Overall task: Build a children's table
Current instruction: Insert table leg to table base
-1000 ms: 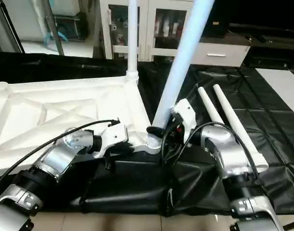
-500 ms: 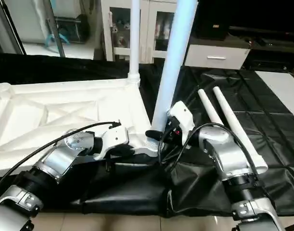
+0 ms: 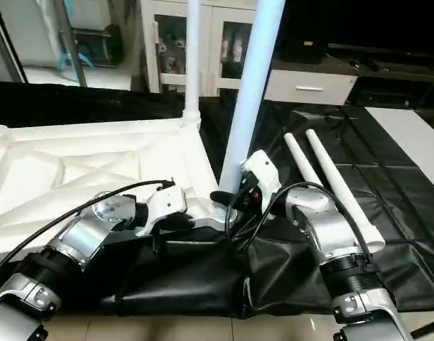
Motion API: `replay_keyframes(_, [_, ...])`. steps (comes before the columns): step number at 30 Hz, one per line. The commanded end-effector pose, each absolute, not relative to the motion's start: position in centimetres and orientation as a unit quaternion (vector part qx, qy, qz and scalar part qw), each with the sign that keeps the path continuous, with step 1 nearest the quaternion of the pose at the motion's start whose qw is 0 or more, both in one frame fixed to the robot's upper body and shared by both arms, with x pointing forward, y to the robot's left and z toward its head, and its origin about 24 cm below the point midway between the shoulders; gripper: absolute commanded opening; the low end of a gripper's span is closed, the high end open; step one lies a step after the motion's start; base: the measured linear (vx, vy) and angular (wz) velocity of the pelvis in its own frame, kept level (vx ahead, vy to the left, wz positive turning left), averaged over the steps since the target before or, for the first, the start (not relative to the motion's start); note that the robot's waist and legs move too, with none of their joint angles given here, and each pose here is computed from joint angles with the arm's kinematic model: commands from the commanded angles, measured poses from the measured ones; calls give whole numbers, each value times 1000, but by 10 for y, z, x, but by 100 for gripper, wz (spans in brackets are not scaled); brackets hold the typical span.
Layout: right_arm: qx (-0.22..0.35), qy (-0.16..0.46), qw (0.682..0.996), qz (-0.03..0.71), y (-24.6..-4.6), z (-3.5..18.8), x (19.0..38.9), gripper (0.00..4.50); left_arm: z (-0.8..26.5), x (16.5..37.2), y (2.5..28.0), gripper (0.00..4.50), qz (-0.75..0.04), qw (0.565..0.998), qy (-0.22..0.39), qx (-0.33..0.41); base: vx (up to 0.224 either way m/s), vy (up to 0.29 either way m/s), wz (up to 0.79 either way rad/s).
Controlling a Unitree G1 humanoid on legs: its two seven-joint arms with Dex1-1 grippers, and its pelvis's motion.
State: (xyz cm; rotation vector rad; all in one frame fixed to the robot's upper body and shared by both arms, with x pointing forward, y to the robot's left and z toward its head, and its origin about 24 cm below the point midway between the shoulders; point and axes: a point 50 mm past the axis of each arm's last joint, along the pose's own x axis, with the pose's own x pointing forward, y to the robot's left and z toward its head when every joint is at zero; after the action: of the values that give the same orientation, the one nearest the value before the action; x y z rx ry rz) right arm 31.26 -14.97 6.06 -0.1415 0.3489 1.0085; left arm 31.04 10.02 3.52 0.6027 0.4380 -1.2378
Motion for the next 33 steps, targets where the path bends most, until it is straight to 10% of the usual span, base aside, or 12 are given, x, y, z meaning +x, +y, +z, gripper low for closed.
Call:
replay_keyframes(1, [-81,321,830,448,-164,-1,287,184,26,305,99,0,-573,743,216,270,0,0,0])
replay_keyframes(14, [-73,307,849,424,-166,1,293,184,26,305,100,0,-566,752,216,260,0,0,0])
replay_keyframes(21, [-45,265,951,154,-167,-1,331,184,54,323,54,0,-486,831,194,188,-6,6,-3])
replay_keyframes(33, [-41,249,967,-47,-144,12,360,184,98,343,3,0,-382,900,153,141,4,-5,0])
